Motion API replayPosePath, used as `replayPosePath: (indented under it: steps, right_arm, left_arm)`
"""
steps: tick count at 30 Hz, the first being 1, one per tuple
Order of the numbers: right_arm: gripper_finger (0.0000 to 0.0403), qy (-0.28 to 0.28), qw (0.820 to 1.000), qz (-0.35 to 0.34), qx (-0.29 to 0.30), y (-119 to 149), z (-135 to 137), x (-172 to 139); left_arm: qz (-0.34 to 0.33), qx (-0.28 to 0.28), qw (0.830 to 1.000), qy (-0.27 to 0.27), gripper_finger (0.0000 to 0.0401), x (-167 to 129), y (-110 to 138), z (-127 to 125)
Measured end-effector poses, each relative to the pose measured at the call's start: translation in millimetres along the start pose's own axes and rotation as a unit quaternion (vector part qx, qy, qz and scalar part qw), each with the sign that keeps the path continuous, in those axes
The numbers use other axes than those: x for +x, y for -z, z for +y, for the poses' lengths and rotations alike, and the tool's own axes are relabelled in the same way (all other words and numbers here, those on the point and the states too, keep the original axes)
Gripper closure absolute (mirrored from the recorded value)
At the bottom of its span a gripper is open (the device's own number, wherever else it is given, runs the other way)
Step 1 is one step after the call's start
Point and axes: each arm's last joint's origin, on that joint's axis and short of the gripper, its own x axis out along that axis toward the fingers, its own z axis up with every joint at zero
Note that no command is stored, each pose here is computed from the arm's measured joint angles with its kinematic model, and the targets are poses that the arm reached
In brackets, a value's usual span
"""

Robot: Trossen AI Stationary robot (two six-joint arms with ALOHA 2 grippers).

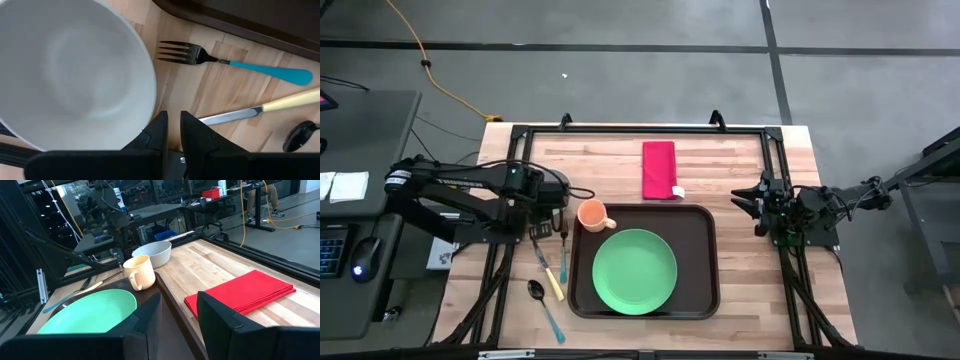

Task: Set up tray
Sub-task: Put the gray bowl on the green plate

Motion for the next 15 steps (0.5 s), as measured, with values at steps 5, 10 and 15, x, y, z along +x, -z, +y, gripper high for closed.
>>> replayPosePath:
  steps: [5, 10, 15]
  right_arm:
    - [0.0300, 0.000, 1.000, 0.000, 0.000, 0.0, 0.0, 0.0]
    - [0.0299, 0.000, 1.000, 0.000, 0.000, 0.0, 0.0, 0.0]
    - [0.0299, 0.000, 1.000, 0.000, 0.000, 0.0, 0.0, 0.0]
  left_arm:
    - [0.002, -0.011, 1.000, -0.002, 0.0320, 0.0, 0.4, 0.2]
    - [0.005, -0.039, 0.999, -0.014, 0.0320, 0.0, 1.4, 1.1]
    - [0.006, -0.030, 0.999, -0.009, 0.0320, 0.0, 1.4, 0.8]
